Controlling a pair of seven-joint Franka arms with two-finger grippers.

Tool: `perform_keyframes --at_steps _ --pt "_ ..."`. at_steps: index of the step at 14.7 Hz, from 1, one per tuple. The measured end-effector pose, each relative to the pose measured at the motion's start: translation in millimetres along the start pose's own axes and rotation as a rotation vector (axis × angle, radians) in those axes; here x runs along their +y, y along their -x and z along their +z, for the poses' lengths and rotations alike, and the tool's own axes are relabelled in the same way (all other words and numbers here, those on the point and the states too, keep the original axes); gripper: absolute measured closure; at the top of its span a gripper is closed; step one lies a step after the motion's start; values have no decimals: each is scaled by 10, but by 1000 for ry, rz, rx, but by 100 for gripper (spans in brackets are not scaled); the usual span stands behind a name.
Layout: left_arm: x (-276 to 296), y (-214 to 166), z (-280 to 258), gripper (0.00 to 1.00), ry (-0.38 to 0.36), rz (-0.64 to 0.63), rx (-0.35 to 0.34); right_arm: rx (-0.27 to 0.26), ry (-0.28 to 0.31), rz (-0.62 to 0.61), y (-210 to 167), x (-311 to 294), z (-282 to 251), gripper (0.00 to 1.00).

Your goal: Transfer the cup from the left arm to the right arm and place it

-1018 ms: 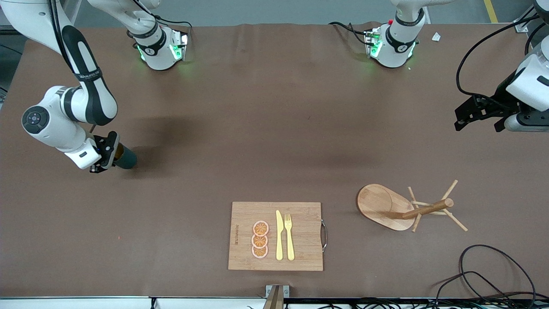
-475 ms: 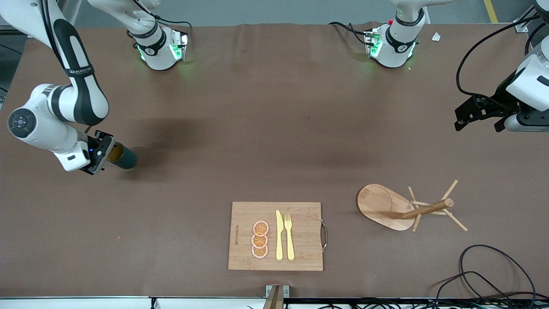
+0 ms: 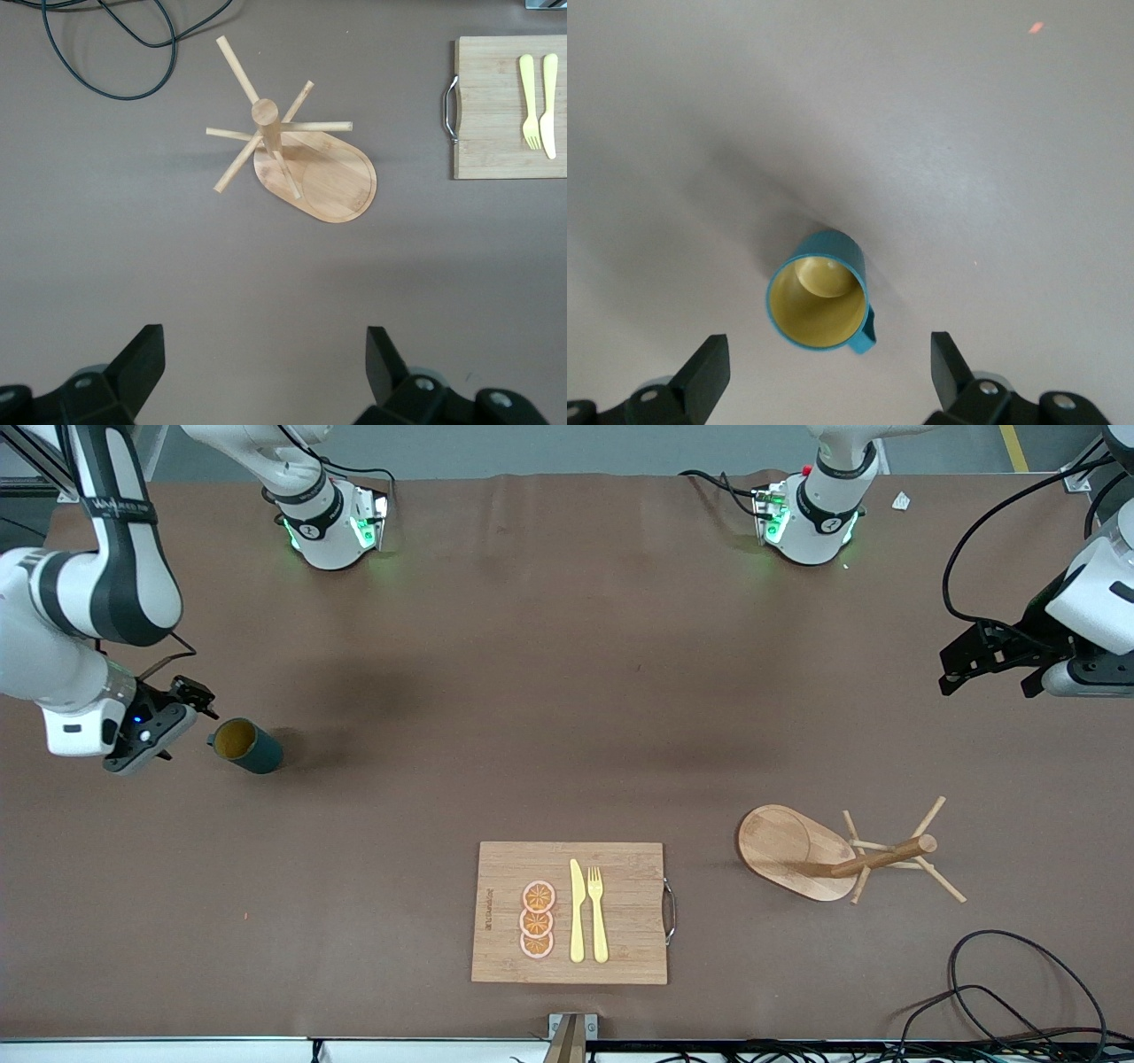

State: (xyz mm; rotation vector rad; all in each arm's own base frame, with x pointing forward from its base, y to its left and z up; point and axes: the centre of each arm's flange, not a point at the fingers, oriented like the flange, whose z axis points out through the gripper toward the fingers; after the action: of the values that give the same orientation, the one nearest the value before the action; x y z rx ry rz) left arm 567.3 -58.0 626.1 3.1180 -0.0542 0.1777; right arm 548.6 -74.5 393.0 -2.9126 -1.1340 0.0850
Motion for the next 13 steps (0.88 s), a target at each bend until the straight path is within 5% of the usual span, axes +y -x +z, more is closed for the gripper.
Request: perform_keyframes --at_steps 9,13 --pt "-9 -12 26 0 1 -1 -4 -85 -54 593 -87 -11 -1160 0" --pt "-20 -72 -7 0 4 -2 7 -100 -52 745 -78 -46 -1489 0"
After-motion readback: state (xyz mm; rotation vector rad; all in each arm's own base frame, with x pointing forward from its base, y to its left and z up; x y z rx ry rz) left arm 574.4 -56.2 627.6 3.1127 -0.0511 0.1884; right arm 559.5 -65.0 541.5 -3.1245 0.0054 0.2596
